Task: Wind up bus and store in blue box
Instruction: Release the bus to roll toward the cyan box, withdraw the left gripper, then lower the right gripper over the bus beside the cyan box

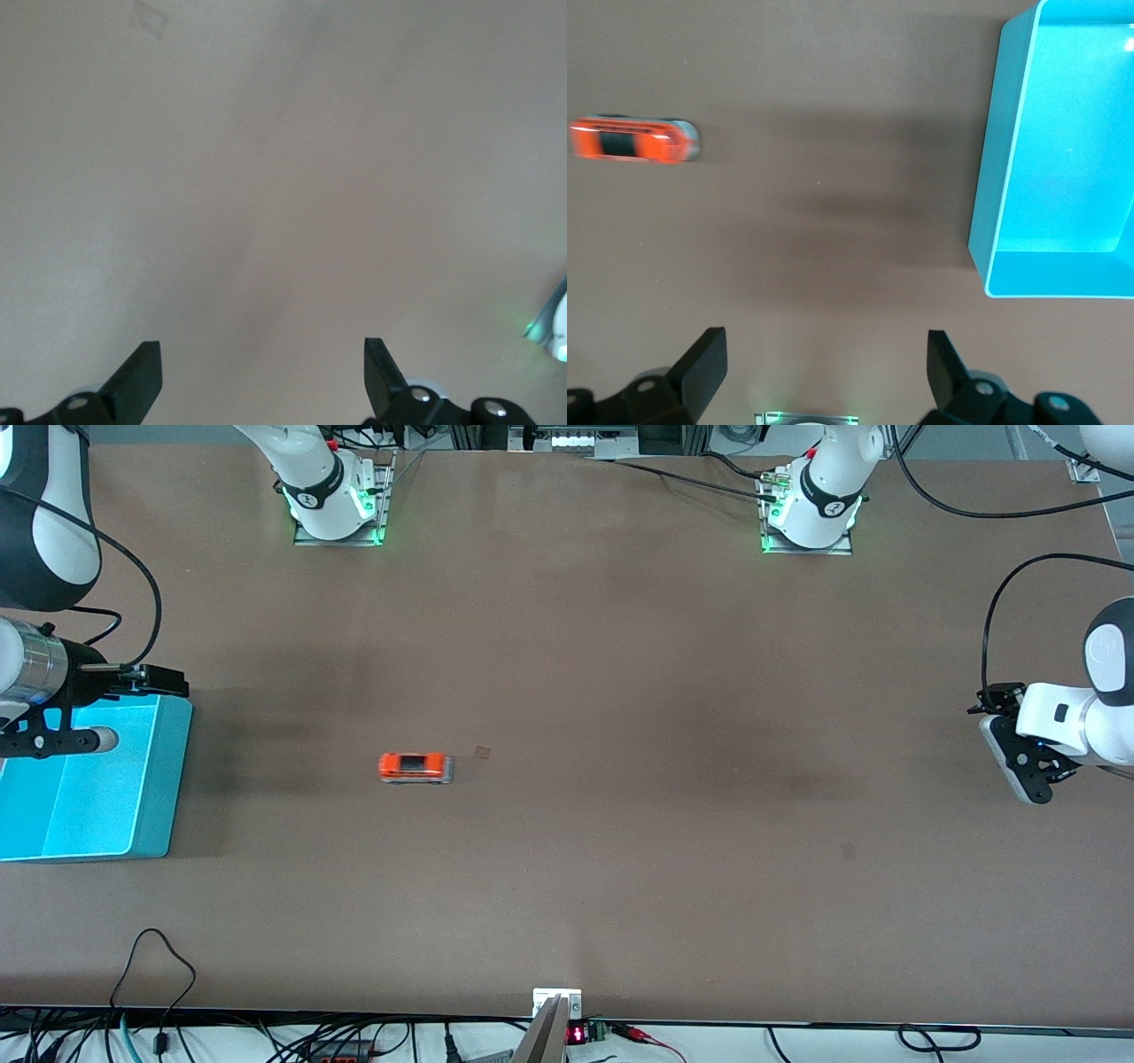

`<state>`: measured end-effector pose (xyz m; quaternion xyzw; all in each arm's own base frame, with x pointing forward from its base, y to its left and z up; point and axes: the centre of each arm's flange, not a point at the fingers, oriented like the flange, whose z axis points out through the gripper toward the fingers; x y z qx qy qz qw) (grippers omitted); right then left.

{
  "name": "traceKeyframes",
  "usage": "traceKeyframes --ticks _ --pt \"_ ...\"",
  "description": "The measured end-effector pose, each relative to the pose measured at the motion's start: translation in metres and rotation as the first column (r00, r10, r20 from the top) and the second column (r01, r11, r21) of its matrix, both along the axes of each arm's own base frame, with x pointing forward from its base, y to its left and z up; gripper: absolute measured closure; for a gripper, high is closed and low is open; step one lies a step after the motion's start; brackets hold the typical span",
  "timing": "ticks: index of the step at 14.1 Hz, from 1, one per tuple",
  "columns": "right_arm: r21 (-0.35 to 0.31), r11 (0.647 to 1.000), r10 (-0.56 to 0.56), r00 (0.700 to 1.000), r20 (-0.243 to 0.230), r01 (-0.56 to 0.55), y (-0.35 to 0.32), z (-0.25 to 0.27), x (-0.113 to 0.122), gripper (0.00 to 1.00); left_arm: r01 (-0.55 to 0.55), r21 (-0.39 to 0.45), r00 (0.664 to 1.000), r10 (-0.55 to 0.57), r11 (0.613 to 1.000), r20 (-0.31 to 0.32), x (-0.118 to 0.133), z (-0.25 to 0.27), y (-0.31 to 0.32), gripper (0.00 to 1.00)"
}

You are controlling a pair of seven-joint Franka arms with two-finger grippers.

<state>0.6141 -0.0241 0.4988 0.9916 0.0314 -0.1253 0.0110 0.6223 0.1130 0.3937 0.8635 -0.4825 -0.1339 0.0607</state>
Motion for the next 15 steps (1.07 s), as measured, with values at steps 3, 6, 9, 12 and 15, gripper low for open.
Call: traceKeyframes --ticks 3,6,9,12,15 --pt "0.000 1.000 -0.001 1.000 -0.002 0.001 0.000 0.000 0.000 0.00 -0.073 0.077 0.997 0.076 0.994 -0.028 -0.002 0.026 -0.014 0.00" --pt "0.000 1.000 -0.001 1.000 -0.005 0.001 0.000 -0.001 0.000 0.00 -0.183 0.152 0.981 0.192 0.971 -0.043 -0.002 0.054 -0.039 0.00" --pt "0.000 1.000 -0.001 1.000 -0.007 0.001 0.000 -0.002 0.000 0.00 -0.300 0.209 0.949 0.313 0.931 -0.030 -0.003 0.075 -0.059 0.00" --pt "0.001 1.000 -0.001 1.000 -0.016 0.001 0.000 -0.003 -0.001 0.00 -0.400 0.249 0.910 0.414 0.882 -0.001 -0.003 0.090 -0.072 0.00" --pt "0.006 1.000 0.011 0.999 -0.040 -0.011 0.001 -0.005 -0.004 0.00 -0.514 0.284 0.850 0.525 0.810 0.042 -0.008 0.106 -0.092 0.00"
